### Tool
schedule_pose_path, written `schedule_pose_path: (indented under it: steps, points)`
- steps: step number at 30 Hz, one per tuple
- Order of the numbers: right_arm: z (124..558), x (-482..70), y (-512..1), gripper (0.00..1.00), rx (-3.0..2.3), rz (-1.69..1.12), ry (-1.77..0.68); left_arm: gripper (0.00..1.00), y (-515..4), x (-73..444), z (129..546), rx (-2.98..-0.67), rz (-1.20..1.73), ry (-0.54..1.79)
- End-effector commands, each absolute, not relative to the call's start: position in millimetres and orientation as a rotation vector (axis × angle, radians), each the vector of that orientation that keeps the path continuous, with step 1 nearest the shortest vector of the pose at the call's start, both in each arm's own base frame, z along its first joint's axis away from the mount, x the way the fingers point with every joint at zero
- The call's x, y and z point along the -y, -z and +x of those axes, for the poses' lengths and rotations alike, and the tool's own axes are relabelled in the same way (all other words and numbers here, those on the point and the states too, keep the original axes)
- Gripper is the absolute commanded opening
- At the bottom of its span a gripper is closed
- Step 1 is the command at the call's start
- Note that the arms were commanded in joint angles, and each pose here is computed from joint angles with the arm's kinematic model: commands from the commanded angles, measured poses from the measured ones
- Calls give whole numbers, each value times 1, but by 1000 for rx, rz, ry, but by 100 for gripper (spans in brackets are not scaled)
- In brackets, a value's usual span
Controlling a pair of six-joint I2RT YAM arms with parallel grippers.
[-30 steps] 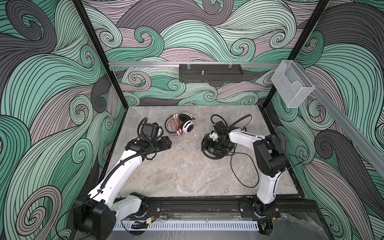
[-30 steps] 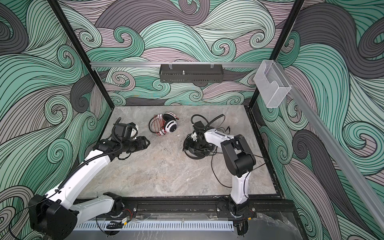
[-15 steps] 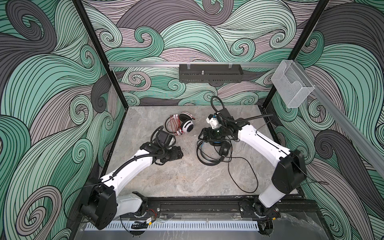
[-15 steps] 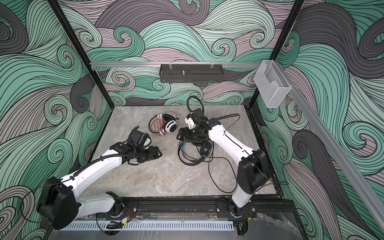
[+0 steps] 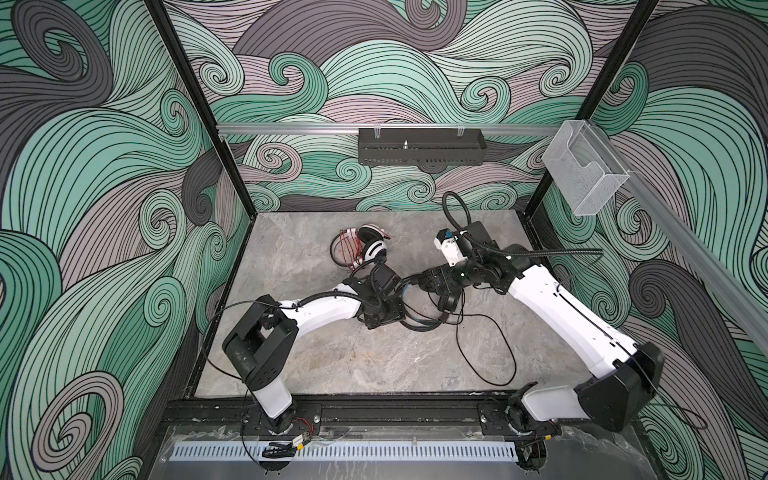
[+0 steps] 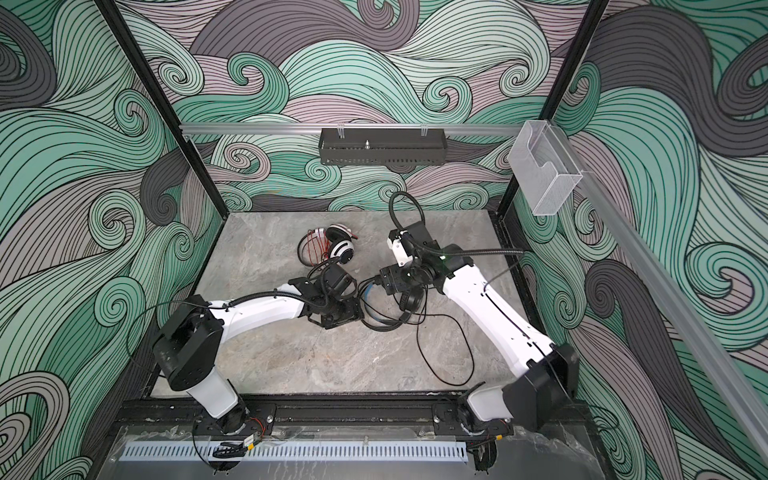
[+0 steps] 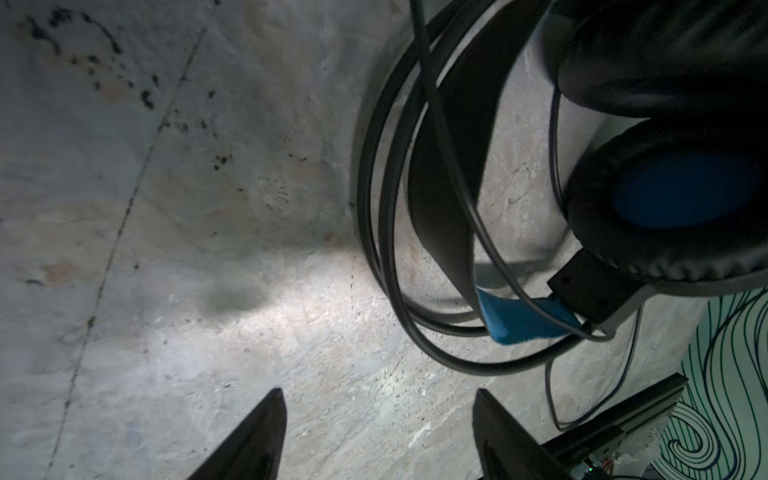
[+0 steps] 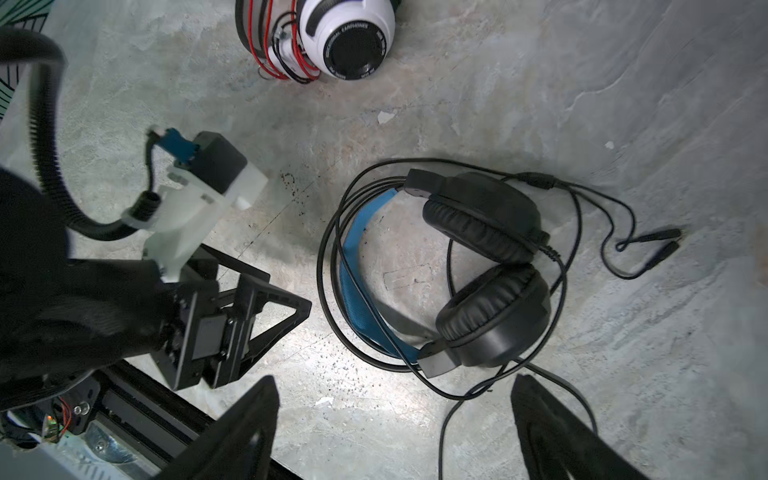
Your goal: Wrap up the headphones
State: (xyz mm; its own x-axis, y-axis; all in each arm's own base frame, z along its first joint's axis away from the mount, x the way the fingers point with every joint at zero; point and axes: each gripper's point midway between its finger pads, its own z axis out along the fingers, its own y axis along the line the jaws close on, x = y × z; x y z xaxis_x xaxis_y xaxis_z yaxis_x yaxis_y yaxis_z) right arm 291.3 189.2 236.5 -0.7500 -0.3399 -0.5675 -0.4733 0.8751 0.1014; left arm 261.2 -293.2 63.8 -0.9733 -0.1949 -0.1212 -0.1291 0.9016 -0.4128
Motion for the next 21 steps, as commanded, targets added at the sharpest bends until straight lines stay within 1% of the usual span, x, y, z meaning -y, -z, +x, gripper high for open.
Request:
schedule_pose_path:
  steps: [1,7,11,15,21]
  points:
    - [287,-172,-262,89,-2381,-591,-252,71,-67,298,273,-2879,-386,559]
    - [272,-166,-280,90,-2316,-587,-283,66,-51,298,279,-2885,-505,433]
    - [261,-171,-284,90,-2270,-665,-244,62,-42,301,282,-2887,-531,380]
    - [253,-178,-295,92,-2199,-748,-188,62,-35,309,285,-2908,-538,364]
    - [252,-180,-301,92,-2183,-738,-214,61,-41,310,278,-2945,-530,323]
